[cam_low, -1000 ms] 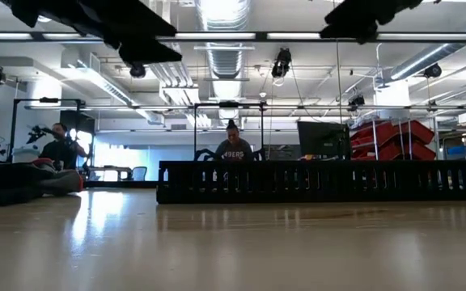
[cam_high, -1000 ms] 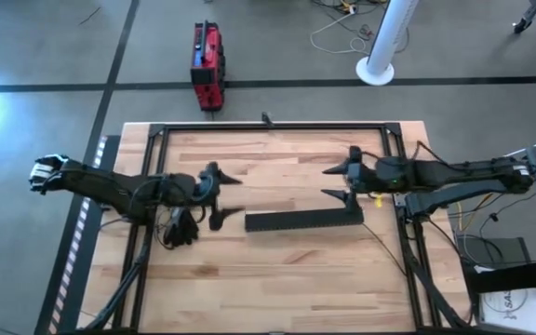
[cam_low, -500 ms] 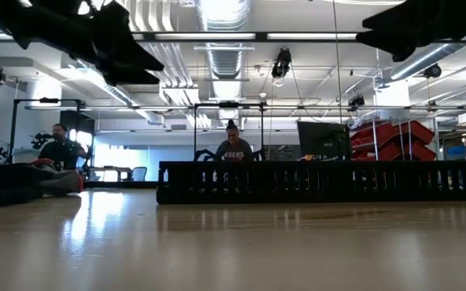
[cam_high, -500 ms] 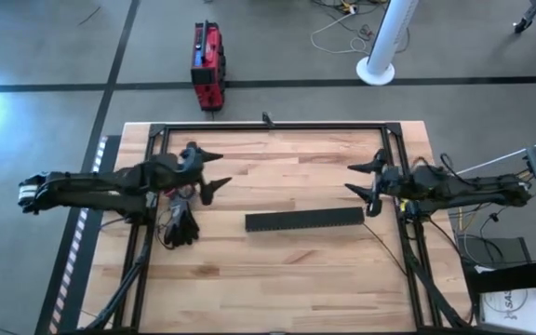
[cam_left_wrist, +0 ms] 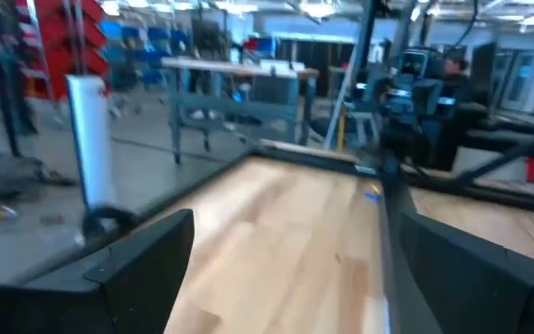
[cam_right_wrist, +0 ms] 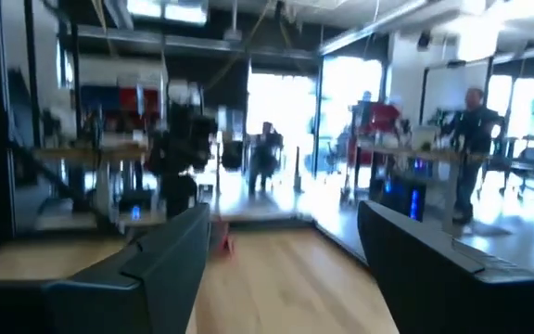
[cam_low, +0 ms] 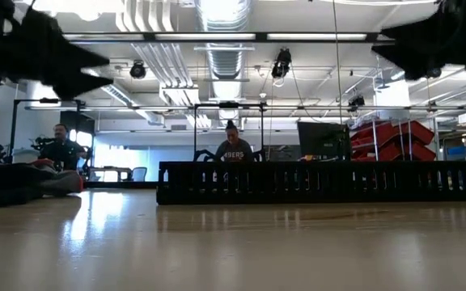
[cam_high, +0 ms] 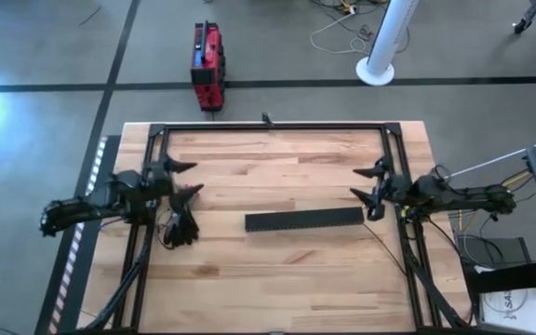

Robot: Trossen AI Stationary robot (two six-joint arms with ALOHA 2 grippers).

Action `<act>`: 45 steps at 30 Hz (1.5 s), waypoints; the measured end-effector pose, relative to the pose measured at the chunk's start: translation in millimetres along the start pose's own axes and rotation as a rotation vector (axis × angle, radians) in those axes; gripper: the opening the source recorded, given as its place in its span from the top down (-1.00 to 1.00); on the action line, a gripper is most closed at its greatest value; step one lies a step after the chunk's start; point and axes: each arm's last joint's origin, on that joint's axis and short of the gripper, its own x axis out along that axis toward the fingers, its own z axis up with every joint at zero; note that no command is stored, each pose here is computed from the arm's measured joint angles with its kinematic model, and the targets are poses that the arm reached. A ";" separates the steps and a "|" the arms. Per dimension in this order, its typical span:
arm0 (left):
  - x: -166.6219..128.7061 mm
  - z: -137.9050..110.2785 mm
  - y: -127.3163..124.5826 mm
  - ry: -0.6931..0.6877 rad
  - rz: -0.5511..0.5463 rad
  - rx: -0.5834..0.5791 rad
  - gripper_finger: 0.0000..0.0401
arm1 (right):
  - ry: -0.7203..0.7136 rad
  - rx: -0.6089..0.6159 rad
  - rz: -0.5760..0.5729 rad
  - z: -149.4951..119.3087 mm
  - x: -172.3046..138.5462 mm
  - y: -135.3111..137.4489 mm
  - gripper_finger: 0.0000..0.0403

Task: Ziptie cables
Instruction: Return to Home Position

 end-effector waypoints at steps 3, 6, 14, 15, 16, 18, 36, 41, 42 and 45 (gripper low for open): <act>5.0 -21.2 -1.0 -0.006 -0.046 -0.030 -0.79 | 0.036 0.020 0.009 -11.7 0.3 1.5 -0.32; 9.0 -26.4 -2.2 0.017 -0.057 -0.042 -0.79 | 0.072 0.033 0.027 -15.3 1.8 2.7 -0.35; 10.9 -29.5 -5.9 0.046 -0.001 -0.076 -0.79 | 0.115 0.000 0.029 -19.7 3.7 3.6 -0.42; 10.9 -29.7 -7.1 0.046 0.005 -0.077 -0.79 | 0.116 -0.001 0.029 -19.9 4.4 3.7 -0.42; 10.9 -30.6 -8.5 0.054 0.012 -0.082 -0.79 | 0.137 -0.007 0.032 -22.0 4.6 4.0 -0.43; 10.0 -31.1 -12.0 0.054 0.020 -0.090 -0.79 | 0.156 -0.002 0.037 -23.9 5.0 4.5 -0.45; 0.5 -30.0 -31.4 0.043 -0.124 -0.077 -0.79 | 0.330 0.202 -0.109 -41.6 4.8 2.9 -0.50; 1.6 -30.3 -32.2 0.063 -0.126 -0.065 -0.79 | 0.345 0.074 -0.183 -43.1 4.6 0.4 -0.45; 1.7 -30.4 -32.3 0.066 -0.126 -0.064 -0.79 | 0.346 0.056 -0.181 -43.0 4.6 0.3 -0.45; 2.2 -30.8 -32.6 0.073 -0.125 -0.059 -0.79 | 0.349 0.023 -0.176 -43.1 4.6 0.3 -0.42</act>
